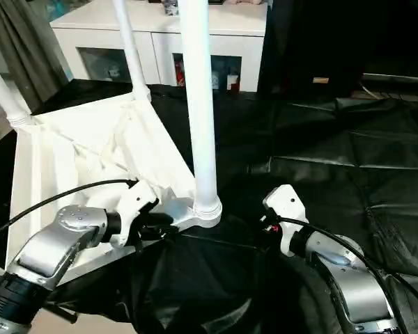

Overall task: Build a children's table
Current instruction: Move table base

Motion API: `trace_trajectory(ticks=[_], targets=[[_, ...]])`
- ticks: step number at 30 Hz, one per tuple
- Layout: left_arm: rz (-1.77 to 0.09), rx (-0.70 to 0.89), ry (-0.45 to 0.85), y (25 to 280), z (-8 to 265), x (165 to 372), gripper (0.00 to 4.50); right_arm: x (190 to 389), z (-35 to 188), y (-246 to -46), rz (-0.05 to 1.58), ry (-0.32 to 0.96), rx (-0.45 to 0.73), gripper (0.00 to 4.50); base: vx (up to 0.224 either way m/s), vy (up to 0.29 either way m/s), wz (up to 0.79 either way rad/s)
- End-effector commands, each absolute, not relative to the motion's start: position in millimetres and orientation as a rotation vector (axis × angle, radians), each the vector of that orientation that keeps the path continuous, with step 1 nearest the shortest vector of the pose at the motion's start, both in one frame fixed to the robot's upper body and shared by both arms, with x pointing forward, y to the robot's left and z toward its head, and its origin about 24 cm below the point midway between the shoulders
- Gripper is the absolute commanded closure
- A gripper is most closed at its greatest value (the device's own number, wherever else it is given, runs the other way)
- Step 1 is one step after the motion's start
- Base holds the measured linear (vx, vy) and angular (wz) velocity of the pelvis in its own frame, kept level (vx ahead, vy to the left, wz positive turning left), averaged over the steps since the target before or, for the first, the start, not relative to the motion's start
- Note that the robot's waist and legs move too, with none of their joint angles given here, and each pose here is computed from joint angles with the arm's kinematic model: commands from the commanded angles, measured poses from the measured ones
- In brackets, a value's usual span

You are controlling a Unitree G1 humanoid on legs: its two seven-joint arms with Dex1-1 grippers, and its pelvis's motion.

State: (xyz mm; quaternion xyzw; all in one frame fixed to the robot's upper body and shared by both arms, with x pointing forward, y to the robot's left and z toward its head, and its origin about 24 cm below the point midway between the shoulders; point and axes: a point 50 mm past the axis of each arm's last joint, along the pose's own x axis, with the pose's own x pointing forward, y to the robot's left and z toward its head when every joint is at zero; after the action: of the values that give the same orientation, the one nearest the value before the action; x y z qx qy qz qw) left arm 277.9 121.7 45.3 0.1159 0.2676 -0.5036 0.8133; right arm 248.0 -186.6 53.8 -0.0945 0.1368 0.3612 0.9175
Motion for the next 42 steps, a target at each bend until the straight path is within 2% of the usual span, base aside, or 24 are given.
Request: trace_trajectory(ticks=[1, 6, 7, 11, 14, 18, 20, 25, 36, 37, 39, 42], targets=[[-1.064, 0.27, 0.581, 124.9, 45.5, 280.7, 3.63, 249.0, 58.0, -181.8, 0.764, 0.256, -0.202, 0.8, 0.0, 0.0, 0.0], [-1.085, 0.282, 0.589, 125.3, 44.1, 281.8, 3.97, 249.2, 60.7, -179.8, 0.809, 0.254, -0.176, 0.8, 0.0, 0.0, 0.0], [-1.095, 0.282, 0.585, 124.7, 44.4, 282.0, 4.18, 248.1, 61.4, -179.1, 0.838, 0.26, -0.156, 0.62, 0.0, 0.0, 0.0], [-1.163, 0.278, 0.54, 120.8, 45.6, 281.7, 4.27, 247.2, 63.2, -180.7, 0.906, 0.27, -0.121, 0.45, 0.0, 0.0, 0.0], [-1.239, 0.317, 0.523, 119.4, 43.2, 279.4, 4.5, 248.7, 66.0, -180.4, 0.954, 0.268, -0.135, 0.04, 0.0, 0.0, 0.0], [-1.295, 0.364, 0.518, 118.4, 41.2, 278.3, 4.5, 252.4, 67.3, -180.0, 0.962, 0.259, -0.163, 0.02, 0.0, 0.0, 0.0], [-1.406, 0.413, 0.485, 112.8, 41.4, 275.0, 4.5, 256.8, 66.8, -178.9, 0.95, 0.242, -0.235, 0.02, 0.0, 0.0, 0.0], [-1.524, 0.477, 0.428, 103.8, 42.4, 274.5, 4.5, 250.1, 68.2, -173.4, 1.022, 0.237, -0.23, 0.02, 0.0, 0.0, 0.0], [-1.418, 0.509, 0.456, 115.4, 35.4, 294.2, 4.5, 242.8, 64.2, -173.2, 1.037, 0.238, -0.24, 0.02, 0.0, 0.0, 0.0], [-1.415, 0.5, 0.452, 116.0, 35.8, 295.0, 4.22, 242.8, 64.2, -173.4, 1.034, 0.238, -0.241, 0.01, 0.0, 0.0, 0.0], [-1.413, 0.473, 0.449, 116.5, 37.1, 295.8, 3.93, 243.1, 64.3, -173.8, 1.027, 0.234, -0.246, 0.0, 0.0, 0.0, 0.0], [-1.418, 0.428, 0.448, 117.5, 38.3, 297.9, 3.83, 244.6, 64.2, -174.8, 1.009, 0.225, -0.258, 0.0, 0.0, 0.0, 0.0]])
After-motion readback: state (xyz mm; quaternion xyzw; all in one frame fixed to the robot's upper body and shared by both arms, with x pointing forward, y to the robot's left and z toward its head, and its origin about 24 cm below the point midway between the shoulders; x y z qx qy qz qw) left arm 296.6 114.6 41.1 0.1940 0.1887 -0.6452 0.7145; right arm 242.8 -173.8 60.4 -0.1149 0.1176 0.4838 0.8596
